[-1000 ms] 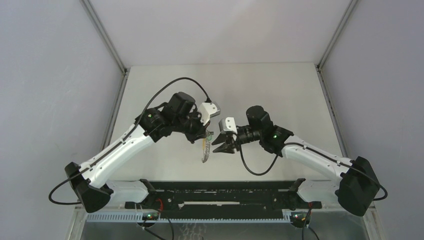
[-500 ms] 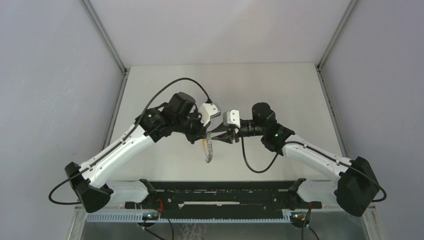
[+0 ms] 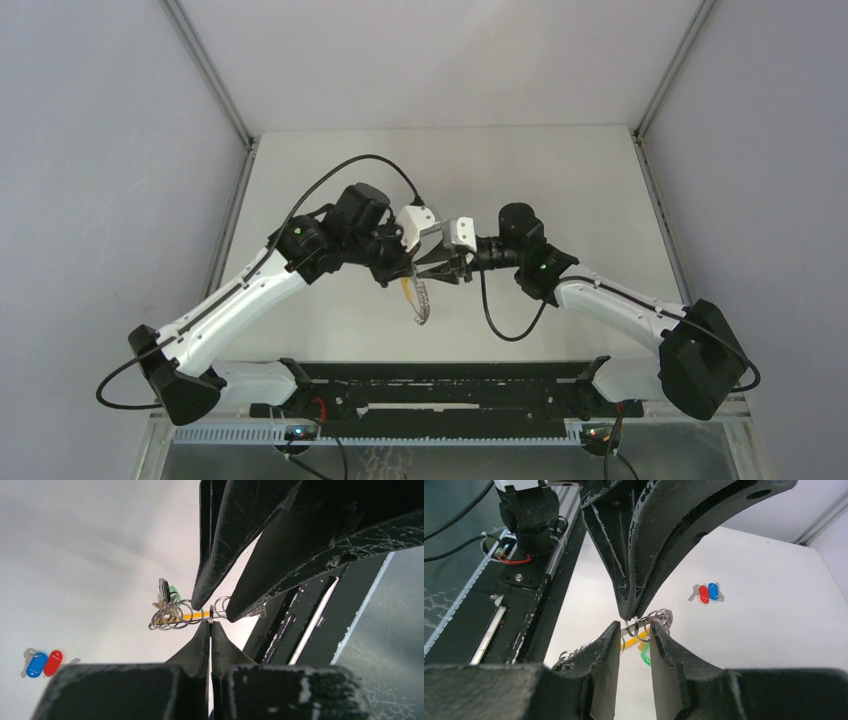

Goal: Put the keys on the keyring

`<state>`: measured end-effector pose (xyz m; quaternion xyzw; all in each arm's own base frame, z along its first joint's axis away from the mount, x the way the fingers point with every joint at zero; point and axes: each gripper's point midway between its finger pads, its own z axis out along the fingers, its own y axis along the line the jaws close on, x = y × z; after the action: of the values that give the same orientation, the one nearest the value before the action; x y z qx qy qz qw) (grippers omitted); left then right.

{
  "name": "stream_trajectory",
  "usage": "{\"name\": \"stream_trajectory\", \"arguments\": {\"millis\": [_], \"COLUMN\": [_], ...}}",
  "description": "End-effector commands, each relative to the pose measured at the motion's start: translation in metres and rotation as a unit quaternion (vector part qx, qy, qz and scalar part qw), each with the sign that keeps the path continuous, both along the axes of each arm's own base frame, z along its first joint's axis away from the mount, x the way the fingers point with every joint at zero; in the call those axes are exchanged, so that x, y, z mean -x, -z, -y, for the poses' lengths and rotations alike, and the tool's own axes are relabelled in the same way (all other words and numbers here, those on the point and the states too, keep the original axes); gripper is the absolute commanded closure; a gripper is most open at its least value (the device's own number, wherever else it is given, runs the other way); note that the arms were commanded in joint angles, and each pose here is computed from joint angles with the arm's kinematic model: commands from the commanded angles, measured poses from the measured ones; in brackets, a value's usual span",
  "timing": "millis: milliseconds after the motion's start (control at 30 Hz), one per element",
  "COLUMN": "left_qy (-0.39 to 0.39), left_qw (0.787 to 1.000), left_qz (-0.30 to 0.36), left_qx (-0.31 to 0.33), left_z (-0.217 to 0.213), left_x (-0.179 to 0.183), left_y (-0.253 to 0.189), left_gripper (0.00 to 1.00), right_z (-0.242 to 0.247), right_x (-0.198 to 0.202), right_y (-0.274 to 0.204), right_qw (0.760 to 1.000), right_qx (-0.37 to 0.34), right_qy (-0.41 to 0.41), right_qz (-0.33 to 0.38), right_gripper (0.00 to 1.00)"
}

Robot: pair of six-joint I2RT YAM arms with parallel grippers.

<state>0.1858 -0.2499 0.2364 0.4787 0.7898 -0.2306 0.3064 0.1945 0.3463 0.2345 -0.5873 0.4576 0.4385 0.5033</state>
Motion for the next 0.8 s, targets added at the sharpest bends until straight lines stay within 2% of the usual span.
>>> {"name": "stream_trajectory", "arguments": {"millis": [0, 200, 600, 767], "left_qy": [0.031, 0.039, 0.052, 0.059], "left_qw": [0.997, 0.996, 0.994, 0.993], "left_qz": [0.047, 0.048, 0.061, 0.066], "left_qx": [0.052, 0.056, 0.068, 0.072], "left_z": [0.014, 0.015, 0.014, 0.014], "left_x": [0.000, 0.003, 0.008, 0.009], "left_y": [-0.042, -0.044, -0.046, -0.050], "left_gripper": [1.00, 1.00, 1.00, 1.00], "right_z": [-0.004, -0.006, 0.003, 0.002], "right_x": [0.008, 0.006, -0.007, -0.005], "right_y": [-0.001, 0.003, -0.009, -0.007], "right_qw": [1.000, 0.999, 0.999, 0.998], "right_qx": [0.001, 0.005, -0.032, -0.031], "right_qy": [-0.029, -0.030, 0.001, -0.006], "right_qz": [-0.007, -0.014, -0.041, -0.047], "right_gripper": [0.73, 0.79, 0.73, 0.75]}}
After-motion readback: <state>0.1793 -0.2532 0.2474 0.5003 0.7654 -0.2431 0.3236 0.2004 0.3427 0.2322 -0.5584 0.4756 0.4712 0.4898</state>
